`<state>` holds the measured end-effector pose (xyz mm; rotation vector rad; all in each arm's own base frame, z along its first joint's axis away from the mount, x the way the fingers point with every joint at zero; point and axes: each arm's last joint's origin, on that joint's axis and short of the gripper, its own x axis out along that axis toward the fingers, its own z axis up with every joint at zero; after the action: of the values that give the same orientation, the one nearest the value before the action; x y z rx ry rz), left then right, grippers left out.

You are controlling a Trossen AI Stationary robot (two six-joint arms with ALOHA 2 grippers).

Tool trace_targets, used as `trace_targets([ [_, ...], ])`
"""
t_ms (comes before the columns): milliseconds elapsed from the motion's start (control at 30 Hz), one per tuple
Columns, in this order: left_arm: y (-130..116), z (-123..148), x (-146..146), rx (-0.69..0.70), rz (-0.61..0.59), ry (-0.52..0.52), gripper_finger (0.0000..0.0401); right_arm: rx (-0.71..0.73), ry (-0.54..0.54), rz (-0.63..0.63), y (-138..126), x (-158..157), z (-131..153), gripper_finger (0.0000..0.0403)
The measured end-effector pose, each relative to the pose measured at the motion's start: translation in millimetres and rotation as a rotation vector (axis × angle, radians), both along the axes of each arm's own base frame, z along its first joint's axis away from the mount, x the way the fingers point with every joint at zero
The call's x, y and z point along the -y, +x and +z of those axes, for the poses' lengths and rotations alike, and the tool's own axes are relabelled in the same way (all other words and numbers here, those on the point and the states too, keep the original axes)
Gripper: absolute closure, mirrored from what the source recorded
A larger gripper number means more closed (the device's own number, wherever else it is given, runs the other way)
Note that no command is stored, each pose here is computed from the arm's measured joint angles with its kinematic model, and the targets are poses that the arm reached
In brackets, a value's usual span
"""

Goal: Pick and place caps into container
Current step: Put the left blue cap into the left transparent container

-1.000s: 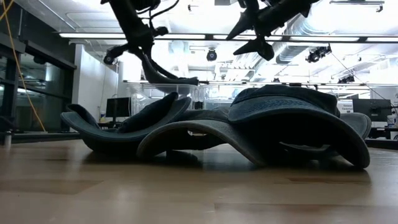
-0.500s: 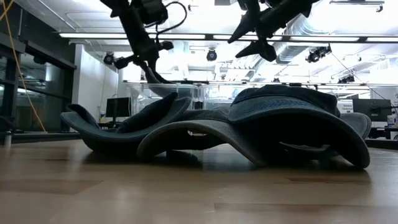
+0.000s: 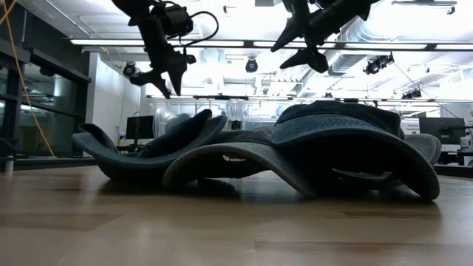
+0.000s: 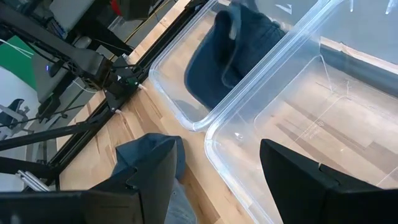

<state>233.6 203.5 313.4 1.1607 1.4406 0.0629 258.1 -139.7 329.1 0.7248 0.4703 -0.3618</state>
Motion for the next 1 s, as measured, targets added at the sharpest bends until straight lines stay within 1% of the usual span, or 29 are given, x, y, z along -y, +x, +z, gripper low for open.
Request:
trace_targets([
  [67, 0, 1, 0, 0.026, 0.035, 0.004, 0.0227, -0.001, -0.006, 0.004, 0, 0, 0, 0.0176],
  [167, 2, 4, -2, 0.064, 0.096, 0.053, 0.0202, -0.004, -0.013, 0.009, 0, 0, 0, 0.0176],
  [267, 4, 8, -6, 0.149, 0.209, 0.115, 0.0185, -0.005, -0.019, 0.013, 0, 0, 0, 0.0176],
  [333, 4, 11, -7, 0.208, 0.291, 0.154, 0.0182, -0.008, -0.034, 0.022, 0, 0, 0, 0.0176],
  [400, 4, 14, -5, 0.241, 0.346, 0.174, 0.0181, -0.009, -0.046, 0.035, 0, 0, 0, 0.0176],
  [567, 6, 25, 13, 0.357, 0.421, 0.203, 0.0181, -0.015, -0.092, 0.075, 0, -1, 0, 0.0176],
  [667, 6, 32, 25, 0.433, 0.452, 0.203, 0.0181, -0.014, -0.129, 0.087, -4, -2, 4, 0.0176],
  [800, 0, 45, 45, 0.561, 0.51, 0.178, 0.0181, 0.012, -0.192, 0.104, -13, -6, 15, 0.0176],
  [900, -6, 50, 60, 0.648, 0.568, 0.137, 0.0181, 0.032, -0.245, 0.116, -24, -12, 26, 0.0176],
  [1000, -16, 57, 76, 0.763, 0.633, 0.071, 0.0181, 0.043, -0.321, 0.14, -39, -19, 37, 0.0176],
])
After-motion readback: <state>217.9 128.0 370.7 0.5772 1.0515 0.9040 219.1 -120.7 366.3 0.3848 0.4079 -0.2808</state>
